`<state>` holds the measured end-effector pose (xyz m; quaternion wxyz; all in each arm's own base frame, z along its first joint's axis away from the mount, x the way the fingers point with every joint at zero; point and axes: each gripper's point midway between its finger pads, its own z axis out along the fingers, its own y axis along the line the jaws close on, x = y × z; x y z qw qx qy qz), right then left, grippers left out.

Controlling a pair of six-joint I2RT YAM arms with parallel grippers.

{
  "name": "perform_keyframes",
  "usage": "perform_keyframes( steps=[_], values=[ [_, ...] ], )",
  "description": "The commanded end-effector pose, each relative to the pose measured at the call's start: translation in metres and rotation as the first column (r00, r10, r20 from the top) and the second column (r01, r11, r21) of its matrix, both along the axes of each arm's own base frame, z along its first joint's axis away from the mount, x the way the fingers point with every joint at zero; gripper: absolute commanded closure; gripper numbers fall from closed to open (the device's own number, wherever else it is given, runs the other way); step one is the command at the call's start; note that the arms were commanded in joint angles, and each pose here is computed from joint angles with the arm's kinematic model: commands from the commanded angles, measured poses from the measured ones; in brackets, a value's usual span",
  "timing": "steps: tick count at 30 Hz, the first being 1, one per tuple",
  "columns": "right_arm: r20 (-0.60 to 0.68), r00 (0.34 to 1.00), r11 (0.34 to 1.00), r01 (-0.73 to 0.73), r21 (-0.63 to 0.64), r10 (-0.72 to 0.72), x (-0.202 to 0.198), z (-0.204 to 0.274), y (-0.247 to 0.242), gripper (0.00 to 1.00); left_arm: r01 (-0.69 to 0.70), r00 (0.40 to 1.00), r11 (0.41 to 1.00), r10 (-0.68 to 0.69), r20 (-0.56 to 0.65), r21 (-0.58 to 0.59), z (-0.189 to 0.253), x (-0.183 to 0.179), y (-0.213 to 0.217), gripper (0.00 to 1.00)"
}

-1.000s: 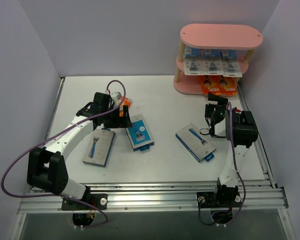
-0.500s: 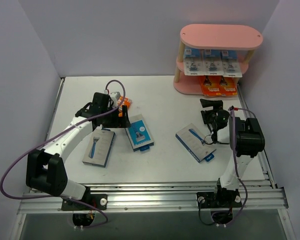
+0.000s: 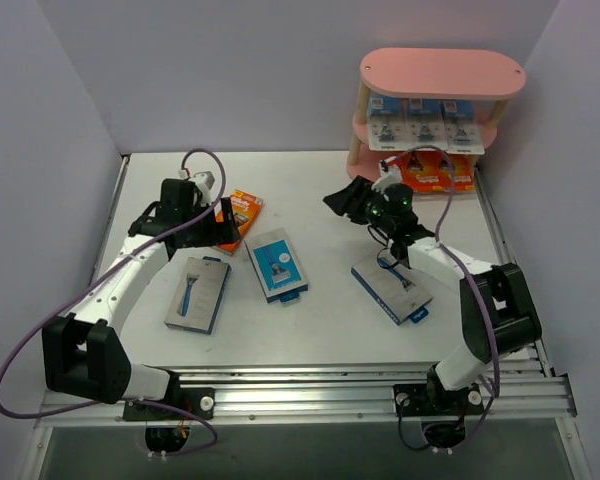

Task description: Place and organize the shaving razors onto the shelf

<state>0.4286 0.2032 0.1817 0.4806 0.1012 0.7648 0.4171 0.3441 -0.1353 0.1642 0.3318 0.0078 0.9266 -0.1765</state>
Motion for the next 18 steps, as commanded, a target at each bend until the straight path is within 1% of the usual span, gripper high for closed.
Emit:
perform_keyframes(
  steps=[1, 2, 3, 4, 5, 6, 7, 8, 9, 10, 11, 12, 13, 14, 15, 16, 17, 18],
  values=[
    [-0.026, 0.992, 0.95, -0.129, -0.284, 0.127, -0.017, -0.019, 0.031, 0.44, -0.102, 0.987, 0.994, 0.106, 0.117, -0.041, 0.039, 0.016, 0.026, 0.06],
    [-0.078, 0.989, 0.926, -0.144, -0.348, 0.124, -0.022, -0.029, 0.035, 0.44, -0.118, 0.986, 0.992, 0.123, 0.115, -0.049, 0.038, 0.017, 0.031, 0.06],
    [-0.03, 0.985, 0.91, -0.169, -0.379, 0.17, -0.022, -0.01, 0.06, 0.44, -0.135, 0.982, 0.989, 0.142, 0.123, -0.064, 0.041, 0.018, 0.035, 0.06],
    [-0.034, 0.98, 0.878, -0.193, -0.437, 0.199, -0.019, -0.02, 0.069, 0.43, -0.161, 0.978, 0.984, 0.169, 0.126, -0.071, 0.043, 0.02, 0.043, 0.06],
    [-0.068, 0.974, 0.856, -0.223, -0.467, 0.217, -0.022, -0.027, 0.076, 0.42, -0.164, 0.977, 0.983, 0.173, 0.124, -0.081, 0.043, 0.02, 0.045, 0.06],
    [-0.029, 0.972, 0.853, -0.22, -0.474, 0.235, -0.011, -0.007, 0.09, 0.41, -0.171, 0.975, 0.981, 0.181, 0.127, -0.087, 0.043, 0.021, 0.048, 0.06],
    [-0.058, 0.962, 0.822, -0.259, -0.507, 0.267, -0.01, -0.023, 0.104, 0.4, -0.175, 0.974, 0.98, 0.185, 0.127, -0.09, 0.043, 0.022, 0.05, 0.06],
    [-0.082, 0.959, 0.807, -0.273, -0.523, 0.272, -0.007, -0.027, 0.107, 0.4, -0.174, 0.976, 0.981, 0.184, 0.12, -0.089, 0.041, 0.022, 0.05, 0.06],
    [-0.043, 0.959, 0.816, -0.261, -0.515, 0.28, 0.007, -0.008, 0.118, 0.4, -0.174, 0.977, 0.981, 0.182, 0.106, -0.084, 0.039, 0.021, 0.05, 0.06],
    [-0.082, 0.952, 0.798, -0.293, -0.527, 0.296, 0.016, -0.03, 0.125, 0.4, -0.173, 0.979, 0.981, 0.181, 0.099, -0.082, 0.037, 0.021, 0.05, 0.06],
    [-0.122, 0.943, 0.78, -0.325, -0.534, 0.309, 0.017, -0.037, 0.129, 0.41, -0.173, 0.979, 0.981, 0.18, 0.094, -0.083, 0.036, 0.022, 0.05, 0.06],
    [-0.069, 0.945, 0.789, -0.307, -0.532, 0.321, 0.036, -0.011, 0.14, 0.43, -0.164, 0.981, 0.982, 0.172, 0.09, -0.09, 0.035, 0.022, 0.048, 0.06],
    [-0.125, 0.935, 0.764, -0.345, -0.545, 0.333, 0.044, -0.039, 0.146, 0.46, -0.162, 0.982, 0.983, 0.17, 0.086, -0.091, 0.034, 0.022, 0.047, 0.06],
    [-0.165, 0.92, 0.732, -0.383, -0.563, 0.355, 0.045, -0.048, 0.147, 0.49, -0.16, 0.982, 0.983, 0.168, 0.083, -0.092, 0.034, 0.021, 0.047, 0.06],
    [-0.172, 0.902, 0.723, -0.422, -0.547, 0.397, 0.048, -0.05, 0.156, 0.5, -0.157, 0.983, 0.983, 0.164, 0.081, -0.095, 0.033, 0.022, 0.046, 0.06],
    [-0.177, 0.893, 0.717, -0.439, -0.541, 0.413, 0.062, -0.052, 0.165, 0.5, -0.154, 0.984, 0.983, 0.162, 0.075, -0.096, 0.031, 0.021, 0.045, 0.06],
    [-0.175, 0.885, 0.714, -0.454, -0.533, 0.432, 0.067, -0.052, 0.17, 0.52, -0.15, 0.985, 0.984, 0.157, 0.073, -0.1, 0.031, 0.022, 0.044, 0.06],
    [-0.2, 0.87, 0.704, -0.485, -0.519, 0.451, 0.071, -0.07, 0.175, 0.53, -0.148, 0.985, 0.984, 0.155, 0.069, -0.101, 0.031, 0.021, 0.043, 0.06]
  ],
)
